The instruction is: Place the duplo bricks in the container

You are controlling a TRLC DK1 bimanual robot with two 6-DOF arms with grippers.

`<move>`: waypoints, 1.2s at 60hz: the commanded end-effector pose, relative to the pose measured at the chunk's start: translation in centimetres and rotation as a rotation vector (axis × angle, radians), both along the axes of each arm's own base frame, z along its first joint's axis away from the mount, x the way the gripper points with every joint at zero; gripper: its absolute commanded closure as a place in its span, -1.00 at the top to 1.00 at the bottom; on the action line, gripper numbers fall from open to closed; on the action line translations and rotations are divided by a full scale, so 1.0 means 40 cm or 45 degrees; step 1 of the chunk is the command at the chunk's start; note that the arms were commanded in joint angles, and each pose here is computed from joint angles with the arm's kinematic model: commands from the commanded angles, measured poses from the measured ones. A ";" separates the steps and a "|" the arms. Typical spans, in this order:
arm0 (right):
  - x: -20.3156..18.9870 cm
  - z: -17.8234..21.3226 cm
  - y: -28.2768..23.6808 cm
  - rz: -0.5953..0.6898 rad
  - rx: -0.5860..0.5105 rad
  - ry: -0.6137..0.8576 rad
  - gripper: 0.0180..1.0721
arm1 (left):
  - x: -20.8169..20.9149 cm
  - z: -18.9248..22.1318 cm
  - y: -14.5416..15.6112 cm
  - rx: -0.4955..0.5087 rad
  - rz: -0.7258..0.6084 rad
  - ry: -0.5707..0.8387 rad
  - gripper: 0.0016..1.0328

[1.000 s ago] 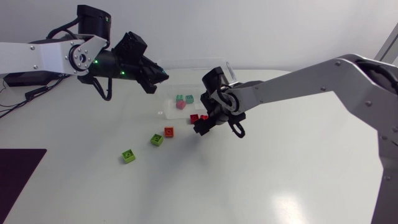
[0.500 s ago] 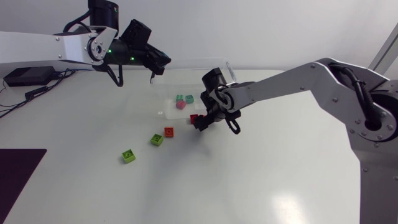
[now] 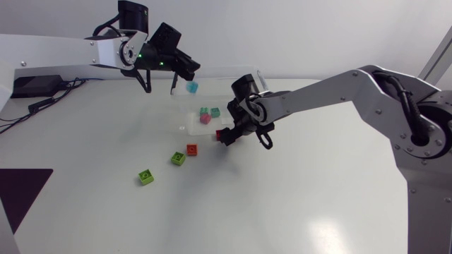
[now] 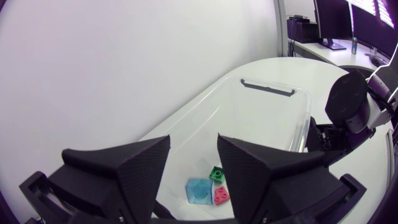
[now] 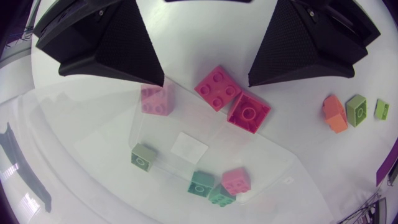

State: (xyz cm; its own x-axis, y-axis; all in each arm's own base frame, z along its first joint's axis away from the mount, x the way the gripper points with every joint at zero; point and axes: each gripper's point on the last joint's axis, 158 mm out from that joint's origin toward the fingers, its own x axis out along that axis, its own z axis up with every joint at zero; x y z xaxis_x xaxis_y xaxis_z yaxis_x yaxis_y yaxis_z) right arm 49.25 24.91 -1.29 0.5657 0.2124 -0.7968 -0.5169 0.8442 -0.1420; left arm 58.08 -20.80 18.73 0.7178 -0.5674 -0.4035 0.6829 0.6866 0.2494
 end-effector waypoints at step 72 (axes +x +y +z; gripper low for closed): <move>0.022 -0.128 -0.133 -0.078 -0.094 0.048 0.78 | -0.041 -0.047 0.001 0.003 -0.003 0.045 0.90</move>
State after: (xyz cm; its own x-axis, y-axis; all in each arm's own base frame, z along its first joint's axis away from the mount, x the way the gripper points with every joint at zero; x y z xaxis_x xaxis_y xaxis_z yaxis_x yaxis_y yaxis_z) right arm 51.10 22.41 -3.47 0.5853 0.1789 -0.7908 -0.5049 0.8436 -0.1829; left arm 57.09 -20.89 15.74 0.6937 -0.5645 -0.4474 0.6977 0.6808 0.2227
